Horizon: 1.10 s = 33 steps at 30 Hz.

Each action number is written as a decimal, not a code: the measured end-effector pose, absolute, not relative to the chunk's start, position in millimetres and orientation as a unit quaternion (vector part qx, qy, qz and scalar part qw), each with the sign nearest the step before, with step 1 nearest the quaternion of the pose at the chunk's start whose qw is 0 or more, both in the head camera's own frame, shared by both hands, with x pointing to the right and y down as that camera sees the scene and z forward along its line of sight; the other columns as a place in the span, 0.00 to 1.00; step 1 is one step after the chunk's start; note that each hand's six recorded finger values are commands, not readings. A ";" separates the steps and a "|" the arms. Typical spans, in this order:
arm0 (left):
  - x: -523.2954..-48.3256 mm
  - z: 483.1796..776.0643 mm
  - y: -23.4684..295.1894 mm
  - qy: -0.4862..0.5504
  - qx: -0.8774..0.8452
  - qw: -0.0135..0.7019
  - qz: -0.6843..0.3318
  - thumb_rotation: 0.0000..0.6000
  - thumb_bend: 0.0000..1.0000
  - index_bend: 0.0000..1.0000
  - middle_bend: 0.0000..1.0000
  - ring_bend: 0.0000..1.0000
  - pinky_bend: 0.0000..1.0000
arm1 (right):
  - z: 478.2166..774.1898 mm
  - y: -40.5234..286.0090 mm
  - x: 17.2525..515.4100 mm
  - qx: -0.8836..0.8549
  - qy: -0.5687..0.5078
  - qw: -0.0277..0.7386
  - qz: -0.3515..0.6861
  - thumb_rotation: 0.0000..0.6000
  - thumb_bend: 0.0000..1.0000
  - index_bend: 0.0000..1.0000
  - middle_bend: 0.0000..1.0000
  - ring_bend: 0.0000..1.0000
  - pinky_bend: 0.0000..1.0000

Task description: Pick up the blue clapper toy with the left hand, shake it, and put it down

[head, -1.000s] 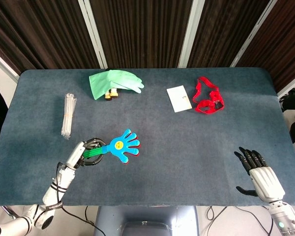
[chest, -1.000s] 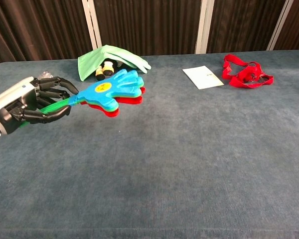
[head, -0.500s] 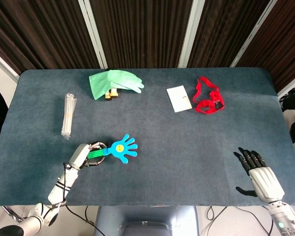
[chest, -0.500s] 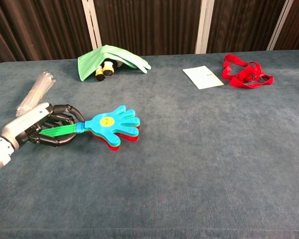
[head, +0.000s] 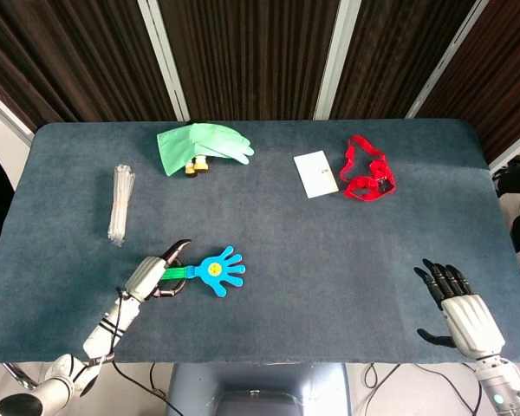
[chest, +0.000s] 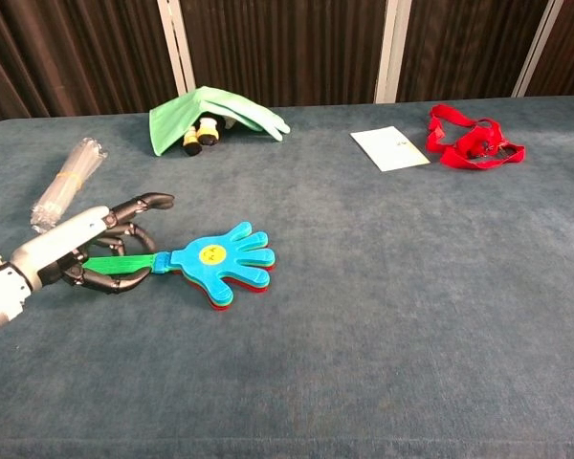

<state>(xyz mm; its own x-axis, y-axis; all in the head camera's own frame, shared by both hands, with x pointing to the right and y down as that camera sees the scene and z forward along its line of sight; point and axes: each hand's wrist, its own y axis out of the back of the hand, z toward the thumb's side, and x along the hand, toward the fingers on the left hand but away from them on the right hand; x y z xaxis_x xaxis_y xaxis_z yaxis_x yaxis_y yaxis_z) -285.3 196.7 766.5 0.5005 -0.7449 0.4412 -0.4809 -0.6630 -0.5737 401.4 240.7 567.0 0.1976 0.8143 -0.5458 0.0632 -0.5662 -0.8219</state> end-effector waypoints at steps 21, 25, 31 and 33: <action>-329.5 662.4 209.1 0.331 -0.770 0.419 -0.349 1.00 0.38 0.00 0.00 0.00 0.00 | 561.9 239.3 403.3 -0.684 -0.324 0.352 0.551 1.00 0.21 0.00 0.00 0.00 0.00; -366.1 622.0 247.0 0.346 -0.704 0.457 -0.420 1.00 0.39 0.00 0.00 0.00 0.00 | 562.2 240.3 401.7 -0.681 -0.325 0.356 0.551 1.00 0.21 0.00 0.00 0.00 0.00; -403.3 593.8 274.3 0.333 -0.652 0.451 -0.510 1.00 0.39 0.00 0.00 0.00 0.00 | 561.3 239.8 402.2 -0.682 -0.326 0.355 0.550 1.00 0.21 0.00 0.00 0.00 0.00; -405.9 595.3 274.7 0.327 -0.646 0.449 -0.524 1.00 0.39 0.00 0.00 0.00 0.00 | 561.6 238.6 404.0 -0.680 -0.328 0.354 0.552 1.00 0.21 0.00 0.00 0.00 0.00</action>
<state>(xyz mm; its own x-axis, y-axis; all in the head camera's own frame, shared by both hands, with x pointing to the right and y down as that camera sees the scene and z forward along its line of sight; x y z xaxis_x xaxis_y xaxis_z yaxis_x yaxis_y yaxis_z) -405.9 274.7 595.3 0.2370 -0.8930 0.3826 0.0475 -0.3827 -0.9226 404.0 238.6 561.6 0.1750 0.8368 -0.5188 0.0542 -0.5343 -0.8436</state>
